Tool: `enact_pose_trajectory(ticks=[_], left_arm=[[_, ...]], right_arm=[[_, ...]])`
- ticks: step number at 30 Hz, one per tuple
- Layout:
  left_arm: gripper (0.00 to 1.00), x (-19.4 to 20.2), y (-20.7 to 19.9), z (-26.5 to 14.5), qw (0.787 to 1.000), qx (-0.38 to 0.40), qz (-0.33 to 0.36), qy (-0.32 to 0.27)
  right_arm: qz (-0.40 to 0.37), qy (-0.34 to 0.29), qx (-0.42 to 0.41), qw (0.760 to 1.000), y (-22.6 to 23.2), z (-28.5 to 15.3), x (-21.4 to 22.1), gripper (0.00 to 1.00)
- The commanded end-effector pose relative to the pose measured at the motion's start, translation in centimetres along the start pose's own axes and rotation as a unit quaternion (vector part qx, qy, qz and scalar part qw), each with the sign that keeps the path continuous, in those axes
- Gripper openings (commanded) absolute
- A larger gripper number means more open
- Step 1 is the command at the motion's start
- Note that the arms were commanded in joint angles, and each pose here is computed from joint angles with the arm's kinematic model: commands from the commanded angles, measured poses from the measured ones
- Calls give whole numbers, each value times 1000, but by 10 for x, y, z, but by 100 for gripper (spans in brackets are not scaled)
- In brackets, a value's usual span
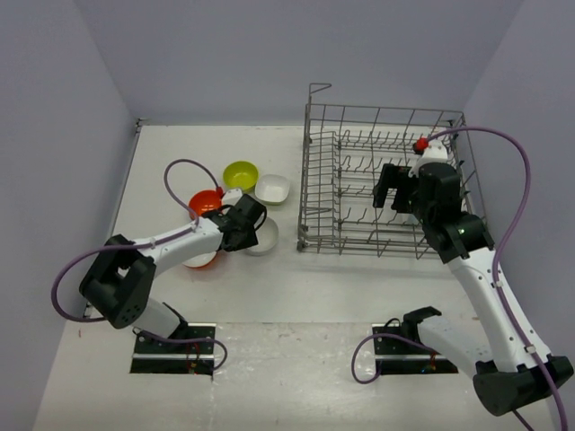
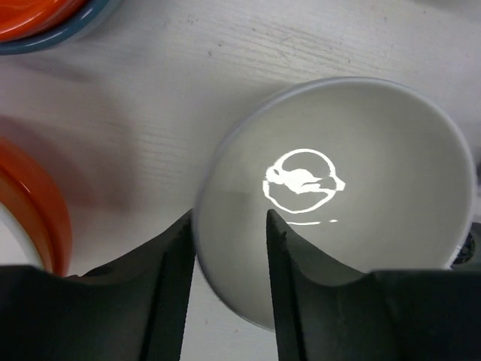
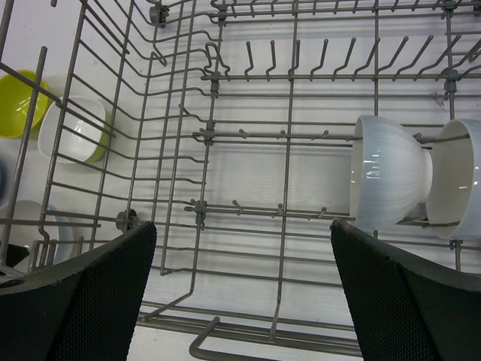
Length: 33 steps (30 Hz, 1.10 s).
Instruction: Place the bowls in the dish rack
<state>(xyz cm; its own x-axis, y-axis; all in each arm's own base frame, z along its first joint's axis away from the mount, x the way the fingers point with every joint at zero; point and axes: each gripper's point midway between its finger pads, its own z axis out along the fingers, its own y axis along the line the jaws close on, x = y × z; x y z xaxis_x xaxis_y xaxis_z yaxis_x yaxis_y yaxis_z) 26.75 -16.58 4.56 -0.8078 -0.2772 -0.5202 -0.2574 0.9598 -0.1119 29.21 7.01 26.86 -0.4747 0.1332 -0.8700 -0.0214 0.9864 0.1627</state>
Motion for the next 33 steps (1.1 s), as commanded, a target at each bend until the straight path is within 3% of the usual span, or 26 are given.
enact_pose_trajectory(ticks=[1,3,8,12,15,20,25,30,33], left_arm=[[40,-8,-3,5,999,-3,-32,-16],[25,-7,1,6,999,-14,-40,-15],[0,-10,6,5,998,-26,-60,-26],[0,-19,5,-5,996,-17,-73,-43],[0,-45,8,-28,991,-5,-97,-94],[0,-103,3,-99,968,76,-125,-205],[0,-143,-11,-146,946,127,-146,-261],[0,-178,-54,-189,927,179,-125,-304],[0,-192,-82,-213,917,201,-123,-321]], right_arm=[[-7,1,4,1000,-2,2,-1,99],[-6,2,5,1000,-2,2,0,99],[-6,1,15,1000,-5,0,-2,99],[-10,4,-8,1000,2,-2,-2,99],[-15,6,-33,999,11,-5,-2,99],[-24,-2,-98,995,40,-14,-12,99],[-57,-39,-164,984,86,-34,-35,99],[-100,-85,-225,966,140,-59,-68,99],[-121,-104,-193,968,154,-58,-85,99]])
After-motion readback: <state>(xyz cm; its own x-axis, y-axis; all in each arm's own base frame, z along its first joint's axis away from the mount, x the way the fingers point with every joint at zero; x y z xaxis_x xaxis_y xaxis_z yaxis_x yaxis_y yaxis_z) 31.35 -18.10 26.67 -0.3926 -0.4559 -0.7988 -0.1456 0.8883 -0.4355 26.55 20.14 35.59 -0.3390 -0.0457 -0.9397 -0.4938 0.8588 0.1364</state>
